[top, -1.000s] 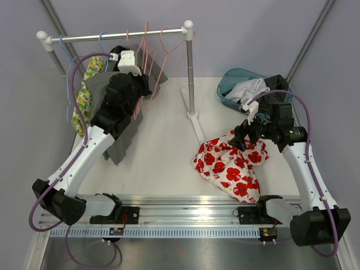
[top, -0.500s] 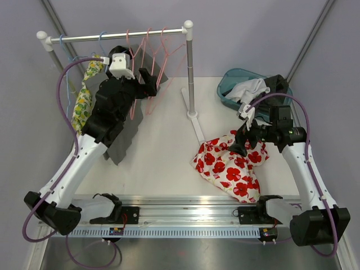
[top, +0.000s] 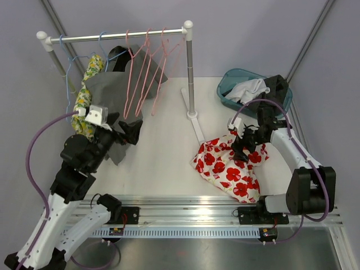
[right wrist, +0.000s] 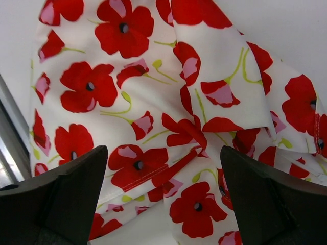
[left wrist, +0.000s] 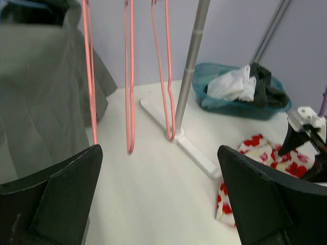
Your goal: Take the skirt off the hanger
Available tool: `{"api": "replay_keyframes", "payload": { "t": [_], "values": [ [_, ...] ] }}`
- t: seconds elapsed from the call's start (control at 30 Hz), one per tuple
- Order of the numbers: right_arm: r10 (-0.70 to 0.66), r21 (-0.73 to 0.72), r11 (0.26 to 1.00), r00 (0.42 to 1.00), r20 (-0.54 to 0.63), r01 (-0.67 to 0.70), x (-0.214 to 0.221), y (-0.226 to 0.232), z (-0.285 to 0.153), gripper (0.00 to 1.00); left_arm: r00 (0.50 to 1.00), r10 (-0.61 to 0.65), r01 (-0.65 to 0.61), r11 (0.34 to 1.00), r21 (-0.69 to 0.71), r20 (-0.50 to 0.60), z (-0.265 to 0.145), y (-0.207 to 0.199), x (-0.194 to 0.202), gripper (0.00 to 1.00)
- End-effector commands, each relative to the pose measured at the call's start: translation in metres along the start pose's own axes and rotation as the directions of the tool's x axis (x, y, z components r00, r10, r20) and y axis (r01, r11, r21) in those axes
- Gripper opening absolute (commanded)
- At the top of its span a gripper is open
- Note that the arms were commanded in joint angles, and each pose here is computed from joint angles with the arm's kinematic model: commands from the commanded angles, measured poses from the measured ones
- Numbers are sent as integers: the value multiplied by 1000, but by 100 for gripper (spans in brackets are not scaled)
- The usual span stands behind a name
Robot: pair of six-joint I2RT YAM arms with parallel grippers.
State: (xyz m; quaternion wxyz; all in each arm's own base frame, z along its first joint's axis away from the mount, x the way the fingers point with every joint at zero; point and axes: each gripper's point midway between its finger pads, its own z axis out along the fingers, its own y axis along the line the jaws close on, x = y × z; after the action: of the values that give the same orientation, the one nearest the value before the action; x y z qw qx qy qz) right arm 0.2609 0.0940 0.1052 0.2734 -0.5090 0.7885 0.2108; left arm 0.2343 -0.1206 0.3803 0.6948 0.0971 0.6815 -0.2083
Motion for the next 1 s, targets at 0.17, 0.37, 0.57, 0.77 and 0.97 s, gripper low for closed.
{"api": "replay_keyframes", "payload": {
  "t": [0.17, 0.37, 0.57, 0.77, 0.97],
  "values": [
    [-430, 28, 902, 903, -17, 430, 0, -32, 11, 99, 999, -18, 20, 999, 38, -49, -44, 1, 50, 99],
    [-441, -41, 897, 894, -75, 439, 17, -59, 47, 100, 997, -61, 63, 997, 41, -43, -54, 1, 59, 99],
    [-402, -141, 910, 913, -77, 389, 22, -42, 73, 69, 997, -72, 74, 997, 37, -42, -60, 2, 65, 99],
    [-238, -158, 960, 971, -35, 230, -2, -34, 60, 13, 996, -82, 83, 996, 28, -27, -64, 4, 67, 99],
    [-91, 13, 996, 995, 49, 91, -71, -55, 2, 0, 996, -89, 89, 996, 31, -16, -65, 4, 65, 99]
  ]
}}
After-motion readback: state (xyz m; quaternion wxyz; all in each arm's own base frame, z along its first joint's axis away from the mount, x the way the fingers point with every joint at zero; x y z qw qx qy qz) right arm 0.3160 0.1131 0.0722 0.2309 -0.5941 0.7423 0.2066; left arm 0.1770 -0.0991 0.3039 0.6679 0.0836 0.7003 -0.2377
